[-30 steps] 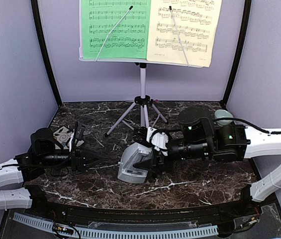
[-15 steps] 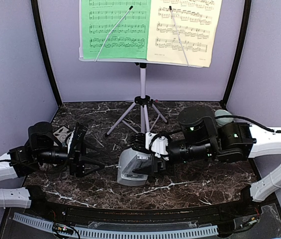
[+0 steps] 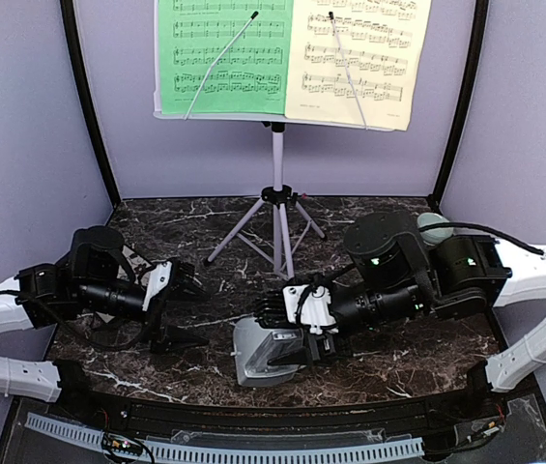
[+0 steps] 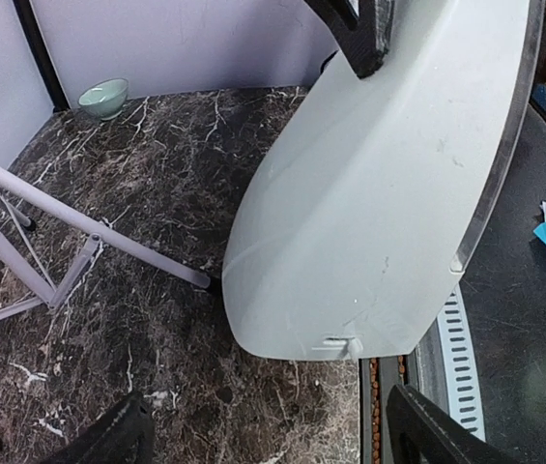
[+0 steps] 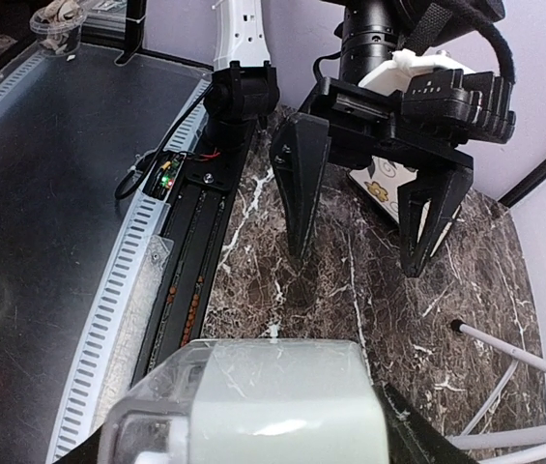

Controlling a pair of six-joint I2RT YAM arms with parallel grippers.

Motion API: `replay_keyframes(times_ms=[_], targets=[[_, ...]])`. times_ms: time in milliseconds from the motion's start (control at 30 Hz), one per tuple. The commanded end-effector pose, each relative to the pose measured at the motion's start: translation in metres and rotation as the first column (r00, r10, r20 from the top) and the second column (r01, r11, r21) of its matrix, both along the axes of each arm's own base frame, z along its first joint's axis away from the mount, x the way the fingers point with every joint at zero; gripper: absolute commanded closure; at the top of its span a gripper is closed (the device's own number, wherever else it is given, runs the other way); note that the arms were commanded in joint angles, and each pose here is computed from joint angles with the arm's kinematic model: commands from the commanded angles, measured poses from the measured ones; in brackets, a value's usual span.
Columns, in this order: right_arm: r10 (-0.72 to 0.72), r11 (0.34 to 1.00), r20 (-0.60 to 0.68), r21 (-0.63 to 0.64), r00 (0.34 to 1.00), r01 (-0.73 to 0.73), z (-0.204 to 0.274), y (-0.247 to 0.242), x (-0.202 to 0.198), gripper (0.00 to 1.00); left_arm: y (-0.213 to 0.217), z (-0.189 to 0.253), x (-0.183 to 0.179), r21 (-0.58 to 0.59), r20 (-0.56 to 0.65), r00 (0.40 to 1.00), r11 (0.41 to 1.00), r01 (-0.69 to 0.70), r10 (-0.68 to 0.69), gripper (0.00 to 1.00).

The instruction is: Set up the instrument practice props

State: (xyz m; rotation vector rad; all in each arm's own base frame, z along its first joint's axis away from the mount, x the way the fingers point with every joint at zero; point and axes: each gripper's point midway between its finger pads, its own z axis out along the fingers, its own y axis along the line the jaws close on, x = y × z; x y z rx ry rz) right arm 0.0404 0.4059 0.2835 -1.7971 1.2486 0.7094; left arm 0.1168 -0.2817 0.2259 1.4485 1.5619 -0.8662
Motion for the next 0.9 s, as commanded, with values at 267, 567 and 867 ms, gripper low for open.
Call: replay_keyframes(times_ms=[267, 567, 867], targets=[[0.032, 0.978, 0.061, 0.204, 0.998, -0.044, 0.073, 0.005, -0.008, 0.94, -0.01, -0.012, -0.008, 0.081, 0.112, 0.988, 0.992, 0.093, -0.102, 0.01], [0.007, 0.975, 0.065, 0.219, 0.998, -0.021, 0.075, 0.008, -0.004, 0.99, -0.027, -0.026, -0.012, 0.132, 0.133, 0.978, 0.981, 0.145, -0.163, 0.03], [0.002, 0.974, 0.067, 0.228, 0.998, -0.018, 0.078, 0.009, -0.003, 1.0, -0.043, -0.026, -0.015, 0.118, 0.147, 0.974, 0.981, 0.155, -0.172, 0.08]])
